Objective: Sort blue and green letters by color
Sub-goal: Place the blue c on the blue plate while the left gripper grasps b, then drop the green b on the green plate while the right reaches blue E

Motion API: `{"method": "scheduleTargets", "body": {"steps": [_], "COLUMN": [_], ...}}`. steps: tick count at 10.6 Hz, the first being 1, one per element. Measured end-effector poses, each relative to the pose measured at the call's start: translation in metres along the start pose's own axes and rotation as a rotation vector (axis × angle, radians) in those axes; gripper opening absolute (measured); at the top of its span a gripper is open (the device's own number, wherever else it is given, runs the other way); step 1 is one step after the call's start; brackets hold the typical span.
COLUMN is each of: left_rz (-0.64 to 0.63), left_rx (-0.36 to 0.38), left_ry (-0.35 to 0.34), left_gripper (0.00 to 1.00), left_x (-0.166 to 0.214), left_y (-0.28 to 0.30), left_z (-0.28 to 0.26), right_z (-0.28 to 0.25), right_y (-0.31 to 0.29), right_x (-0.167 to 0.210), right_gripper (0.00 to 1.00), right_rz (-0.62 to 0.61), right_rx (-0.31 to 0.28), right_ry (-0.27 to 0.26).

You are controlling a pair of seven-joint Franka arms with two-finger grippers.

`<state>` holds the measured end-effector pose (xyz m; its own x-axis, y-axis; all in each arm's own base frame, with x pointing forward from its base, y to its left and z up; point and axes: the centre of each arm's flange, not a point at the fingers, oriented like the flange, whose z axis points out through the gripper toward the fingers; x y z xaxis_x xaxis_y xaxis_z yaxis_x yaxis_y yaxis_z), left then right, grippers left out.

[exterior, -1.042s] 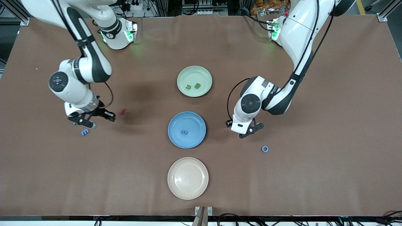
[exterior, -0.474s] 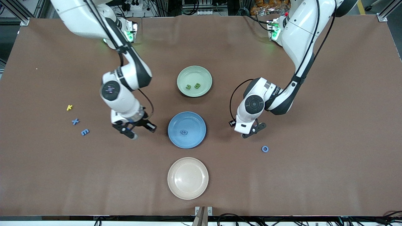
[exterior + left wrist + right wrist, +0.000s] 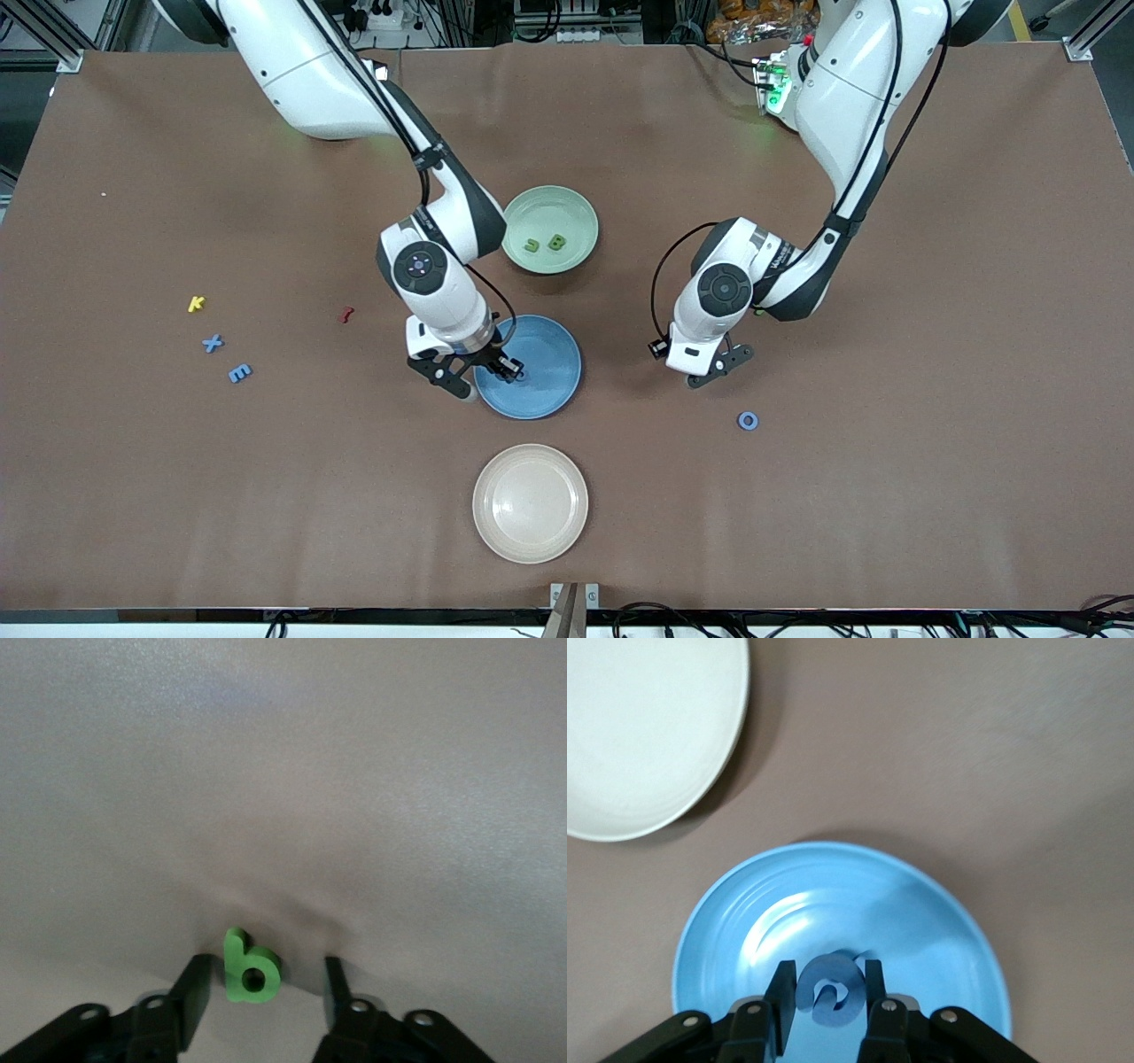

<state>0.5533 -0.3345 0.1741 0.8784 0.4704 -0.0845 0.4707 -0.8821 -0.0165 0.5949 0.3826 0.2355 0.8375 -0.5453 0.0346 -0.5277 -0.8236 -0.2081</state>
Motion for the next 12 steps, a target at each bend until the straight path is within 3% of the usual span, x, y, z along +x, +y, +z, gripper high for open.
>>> {"method": "scheduleTargets", "body": {"steps": [1,2,4,6,8,12], "left_rz": [0.001,0.002,0.004,0.001,0.012,0.078], "left_rx": [-0.005,-0.006,-0.006,-0.022,-0.051,-0.071], "left_ry": [0.003,0.004,0.004,0.009,0.007,-0.001], "left_gripper": [0.44,0.29,0.27,0.27,0.27,0.27], "left_x": [0.000,-0.001,-0.002,-0.009,-0.043,-0.186], "left_y": [0.000,0.001,0.000,0.007,0.028,0.081], "left_z": [-0.002,-0.003,-0.005,-0.015,-0.044,-0.072], "right_z": [0.002,0.000,-0.004,-0.009,-0.020,-0.048], "right_y": [-0.006,-0.008,-0.006,0.002,0.030,0.167], "right_x": [-0.006,-0.007,0.004,0.026,0.070,0.224], "right_gripper": [0.38,0.50,0.78,1.00,1.00,1.00], "right_rz": [0.003,0.010,0.041,0.073,0.146,0.428], "right_rx": [0.004,0.008,0.012,0.012,-0.011,-0.076], "right_ry": [-0.001,0.000,0.011,0.024,0.032,0.059]}}
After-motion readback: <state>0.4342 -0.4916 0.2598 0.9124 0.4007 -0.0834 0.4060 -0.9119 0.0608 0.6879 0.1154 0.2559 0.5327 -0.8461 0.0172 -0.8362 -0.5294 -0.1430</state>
